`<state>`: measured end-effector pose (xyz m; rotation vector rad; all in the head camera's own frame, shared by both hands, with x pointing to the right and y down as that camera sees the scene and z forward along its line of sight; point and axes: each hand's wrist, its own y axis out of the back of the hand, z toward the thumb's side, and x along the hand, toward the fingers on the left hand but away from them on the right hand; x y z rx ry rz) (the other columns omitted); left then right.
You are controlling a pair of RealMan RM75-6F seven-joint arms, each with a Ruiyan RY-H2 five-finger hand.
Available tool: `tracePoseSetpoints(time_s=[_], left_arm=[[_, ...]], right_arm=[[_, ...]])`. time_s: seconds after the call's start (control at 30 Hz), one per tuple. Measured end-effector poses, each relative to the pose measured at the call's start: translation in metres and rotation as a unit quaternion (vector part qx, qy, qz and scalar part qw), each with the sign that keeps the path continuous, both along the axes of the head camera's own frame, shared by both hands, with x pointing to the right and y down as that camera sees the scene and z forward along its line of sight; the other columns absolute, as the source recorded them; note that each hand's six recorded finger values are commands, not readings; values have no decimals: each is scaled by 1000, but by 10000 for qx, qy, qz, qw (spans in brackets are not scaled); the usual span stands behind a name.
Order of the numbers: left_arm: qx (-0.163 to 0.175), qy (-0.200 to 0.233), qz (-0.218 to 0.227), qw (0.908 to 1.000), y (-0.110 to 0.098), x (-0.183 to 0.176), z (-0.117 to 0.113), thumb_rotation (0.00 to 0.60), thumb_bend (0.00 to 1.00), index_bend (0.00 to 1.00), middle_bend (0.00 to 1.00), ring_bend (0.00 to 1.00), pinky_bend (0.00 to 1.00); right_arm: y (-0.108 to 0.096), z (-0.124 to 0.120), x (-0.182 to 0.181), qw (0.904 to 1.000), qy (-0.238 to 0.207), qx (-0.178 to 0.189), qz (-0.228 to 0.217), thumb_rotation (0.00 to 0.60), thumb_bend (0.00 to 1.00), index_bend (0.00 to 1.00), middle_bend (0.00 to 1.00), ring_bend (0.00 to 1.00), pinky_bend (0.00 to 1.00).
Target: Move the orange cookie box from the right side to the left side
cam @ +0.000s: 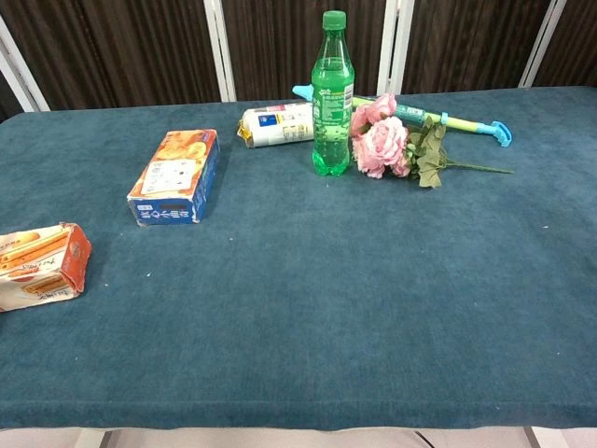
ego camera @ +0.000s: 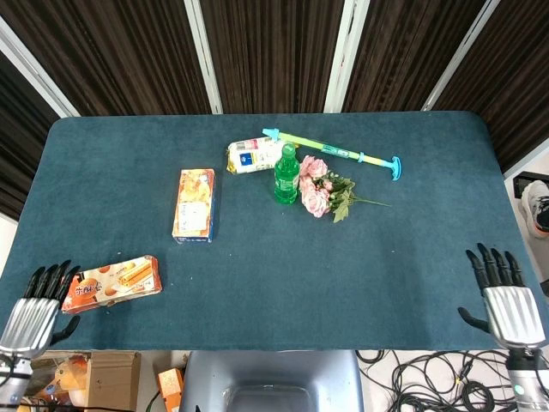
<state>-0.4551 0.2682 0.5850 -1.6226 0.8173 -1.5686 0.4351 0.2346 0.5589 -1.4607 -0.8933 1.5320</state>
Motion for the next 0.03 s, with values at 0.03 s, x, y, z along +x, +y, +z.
tracePoseSetpoints(time_s=[0.03], left_arm=[[16, 34, -56, 10000, 3, 0, 0, 600, 310, 0, 0, 0, 39]], right_arm=[[1, 0, 2, 10000, -19, 15, 39, 600, 55, 0, 0, 0, 0]])
